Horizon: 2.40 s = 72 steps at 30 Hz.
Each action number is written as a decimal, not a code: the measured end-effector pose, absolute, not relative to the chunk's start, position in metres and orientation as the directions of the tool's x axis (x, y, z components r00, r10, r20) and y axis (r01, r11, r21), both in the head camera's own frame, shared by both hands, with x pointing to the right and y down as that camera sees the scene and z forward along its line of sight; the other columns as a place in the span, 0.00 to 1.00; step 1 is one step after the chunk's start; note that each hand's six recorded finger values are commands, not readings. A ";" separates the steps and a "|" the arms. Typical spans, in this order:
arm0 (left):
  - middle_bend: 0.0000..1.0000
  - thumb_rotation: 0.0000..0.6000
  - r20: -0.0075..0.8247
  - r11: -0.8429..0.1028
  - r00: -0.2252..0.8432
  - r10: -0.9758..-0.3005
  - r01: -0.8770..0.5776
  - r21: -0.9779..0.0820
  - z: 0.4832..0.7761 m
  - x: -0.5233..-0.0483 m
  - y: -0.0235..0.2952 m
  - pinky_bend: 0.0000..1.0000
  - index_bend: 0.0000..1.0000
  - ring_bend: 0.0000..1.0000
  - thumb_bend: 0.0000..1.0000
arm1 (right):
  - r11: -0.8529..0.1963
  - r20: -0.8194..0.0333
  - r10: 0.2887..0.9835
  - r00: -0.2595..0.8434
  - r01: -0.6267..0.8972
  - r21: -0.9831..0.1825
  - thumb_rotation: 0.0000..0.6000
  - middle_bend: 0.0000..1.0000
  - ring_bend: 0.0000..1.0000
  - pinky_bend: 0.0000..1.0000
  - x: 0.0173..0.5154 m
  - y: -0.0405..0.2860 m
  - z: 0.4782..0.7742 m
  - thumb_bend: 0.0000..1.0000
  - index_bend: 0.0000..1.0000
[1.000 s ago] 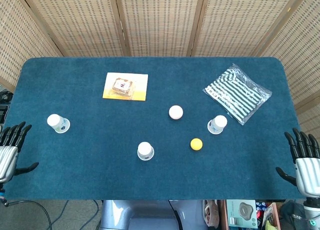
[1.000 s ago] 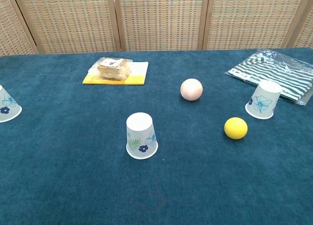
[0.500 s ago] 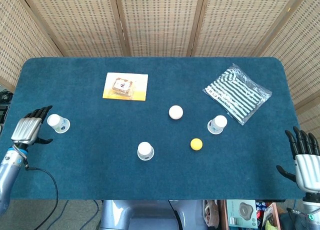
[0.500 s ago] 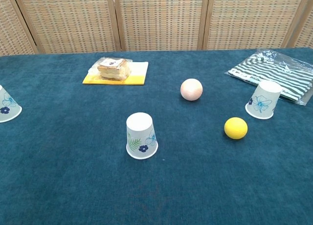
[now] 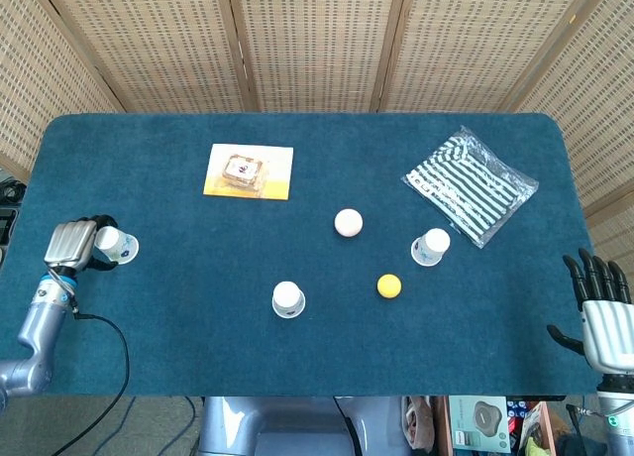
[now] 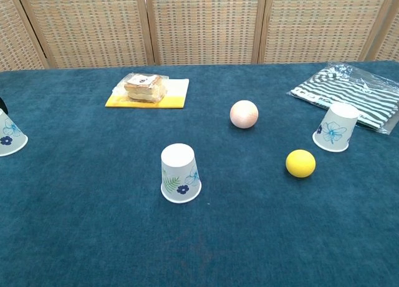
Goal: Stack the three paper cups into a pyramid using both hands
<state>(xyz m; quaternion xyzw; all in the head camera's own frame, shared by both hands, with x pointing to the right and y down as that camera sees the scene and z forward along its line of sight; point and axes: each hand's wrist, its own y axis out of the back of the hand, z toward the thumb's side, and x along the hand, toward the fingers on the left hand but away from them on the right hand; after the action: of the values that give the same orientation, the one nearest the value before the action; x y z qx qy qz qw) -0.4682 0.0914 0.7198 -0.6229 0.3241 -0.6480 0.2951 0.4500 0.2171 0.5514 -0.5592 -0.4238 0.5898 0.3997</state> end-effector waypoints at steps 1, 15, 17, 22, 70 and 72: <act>0.43 1.00 0.613 -0.613 -0.049 -0.789 -0.022 -0.790 0.721 -0.467 0.090 0.42 0.41 0.38 0.11 | -0.321 -0.321 0.945 -0.057 0.002 -0.947 1.00 0.00 0.00 0.00 0.450 0.217 0.552 0.00 0.00; 0.47 1.00 0.567 -0.565 -0.036 -0.823 -0.051 -0.823 0.721 -0.460 0.080 0.44 0.46 0.40 0.12 | -0.324 -0.323 0.944 -0.064 0.007 -0.946 1.00 0.00 0.00 0.00 0.452 0.217 0.552 0.00 0.00; 0.47 1.00 0.554 -0.551 -0.016 -0.833 -0.070 -0.831 0.716 -0.455 0.078 0.44 0.46 0.40 0.12 | -0.323 -0.323 0.944 -0.064 0.009 -0.946 1.00 0.00 0.00 0.00 0.452 0.217 0.551 0.00 0.00; 0.47 1.00 0.523 -0.530 0.087 -0.848 -0.126 -0.839 0.700 -0.425 0.079 0.44 0.46 0.40 0.12 | -0.322 -0.322 0.945 -0.061 0.015 -0.947 1.00 0.00 0.00 0.00 0.451 0.217 0.550 0.00 0.00; 0.05 1.00 0.531 -0.647 0.570 -0.627 -0.001 -0.763 0.686 -0.194 0.164 0.26 0.09 0.03 0.12 | -0.318 -0.324 0.945 -0.051 0.094 -0.943 1.00 0.00 0.00 0.00 0.458 0.214 0.540 0.00 0.00; 0.00 1.00 0.529 -0.651 0.572 -0.627 -0.011 -0.759 0.685 -0.194 0.164 0.21 0.00 0.00 0.12 | -0.317 -0.323 0.945 -0.051 0.094 -0.944 1.00 0.00 0.00 0.00 0.458 0.214 0.540 0.00 0.00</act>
<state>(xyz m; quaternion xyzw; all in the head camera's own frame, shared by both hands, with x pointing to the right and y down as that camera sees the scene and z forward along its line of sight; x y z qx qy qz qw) -0.1937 0.1644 0.6848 -0.8065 0.1977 -0.4183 0.3680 0.4581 0.2142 0.5400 -0.5785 -0.4490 0.5691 0.3739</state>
